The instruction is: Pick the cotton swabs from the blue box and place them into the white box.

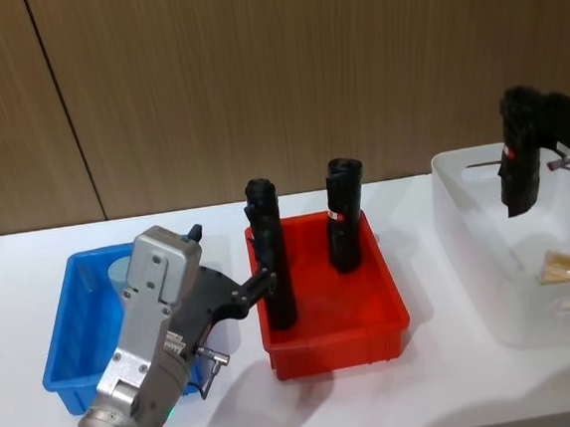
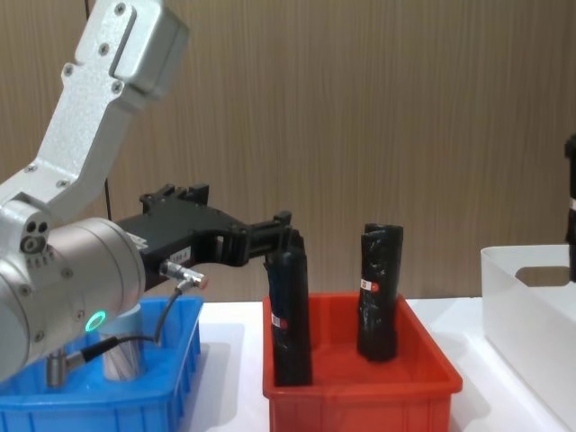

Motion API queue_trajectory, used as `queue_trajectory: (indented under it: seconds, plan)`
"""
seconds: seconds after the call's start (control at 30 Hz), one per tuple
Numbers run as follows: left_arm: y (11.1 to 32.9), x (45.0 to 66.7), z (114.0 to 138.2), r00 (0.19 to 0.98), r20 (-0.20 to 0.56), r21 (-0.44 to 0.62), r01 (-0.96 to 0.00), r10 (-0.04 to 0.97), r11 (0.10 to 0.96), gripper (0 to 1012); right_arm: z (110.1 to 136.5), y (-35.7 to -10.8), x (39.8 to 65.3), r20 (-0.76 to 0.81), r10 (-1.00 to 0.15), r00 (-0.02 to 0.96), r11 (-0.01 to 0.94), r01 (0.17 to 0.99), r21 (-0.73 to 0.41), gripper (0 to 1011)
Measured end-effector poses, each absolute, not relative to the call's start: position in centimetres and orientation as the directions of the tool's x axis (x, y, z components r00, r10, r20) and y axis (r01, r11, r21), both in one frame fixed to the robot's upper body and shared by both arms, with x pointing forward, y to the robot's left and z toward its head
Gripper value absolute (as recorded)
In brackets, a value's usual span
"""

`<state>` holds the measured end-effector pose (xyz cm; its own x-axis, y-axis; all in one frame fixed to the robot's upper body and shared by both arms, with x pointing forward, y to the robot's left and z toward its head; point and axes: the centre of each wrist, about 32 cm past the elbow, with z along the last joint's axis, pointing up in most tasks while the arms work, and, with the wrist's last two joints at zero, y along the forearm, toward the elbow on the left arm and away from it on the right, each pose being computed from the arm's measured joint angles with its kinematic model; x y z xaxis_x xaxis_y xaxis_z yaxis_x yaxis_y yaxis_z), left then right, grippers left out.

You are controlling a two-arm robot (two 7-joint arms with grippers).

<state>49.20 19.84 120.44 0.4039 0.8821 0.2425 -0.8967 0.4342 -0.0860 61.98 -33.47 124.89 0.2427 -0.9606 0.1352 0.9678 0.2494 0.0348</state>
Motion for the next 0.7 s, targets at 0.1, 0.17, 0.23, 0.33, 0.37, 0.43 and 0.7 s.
queue_trajectory:
  seconds: [0.1, 0.17, 0.23, 0.33, 0.37, 0.43, 0.7]
  plan:
    - [19.8, 49.2, 120.4, 0.404, 0.243, -0.086, -0.897, 0.882, 0.434, 1004, 124.4, -33.6, 62.2, 0.129, -0.962, 0.24, 0.245, 0.969, 0.025, 366]
    - [19.8, 49.2, 120.4, 0.404, 0.242, -0.086, -0.897, 0.882, 0.434, 1004, 124.0, -33.8, 62.4, 0.124, -0.963, 0.237, 0.241, 0.97, 0.018, 366]
    - [19.8, 49.2, 120.4, 0.404, 0.243, -0.086, -0.897, 0.882, 0.434, 1004, 123.8, -33.8, 62.5, 0.12, -0.964, 0.236, 0.24, 0.971, 0.013, 366]
    - [19.8, 49.2, 120.4, 0.404, 0.242, -0.086, -0.897, 0.882, 0.434, 1004, 123.5, -33.9, 62.6, 0.115, -0.965, 0.235, 0.238, 0.971, 0.008, 366]
    - [19.8, 49.2, 120.4, 0.404, 0.242, -0.086, -0.897, 0.882, 0.434, 1004, 123.3, -33.9, 62.7, 0.111, -0.966, 0.235, 0.237, 0.971, 0.005, 367]
    - [19.8, 49.2, 120.4, 0.404, 0.242, -0.086, -0.897, 0.882, 0.434, 1004, 123.2, -34.0, 62.7, 0.109, -0.966, 0.235, 0.237, 0.972, 0.002, 409]
    - [19.8, 49.2, 120.4, 0.404, 0.242, -0.086, -0.897, 0.882, 0.434, 1004, 122.8, -34.0, 62.9, 0.101, -0.966, 0.236, 0.238, 0.971, 0.003, 636]
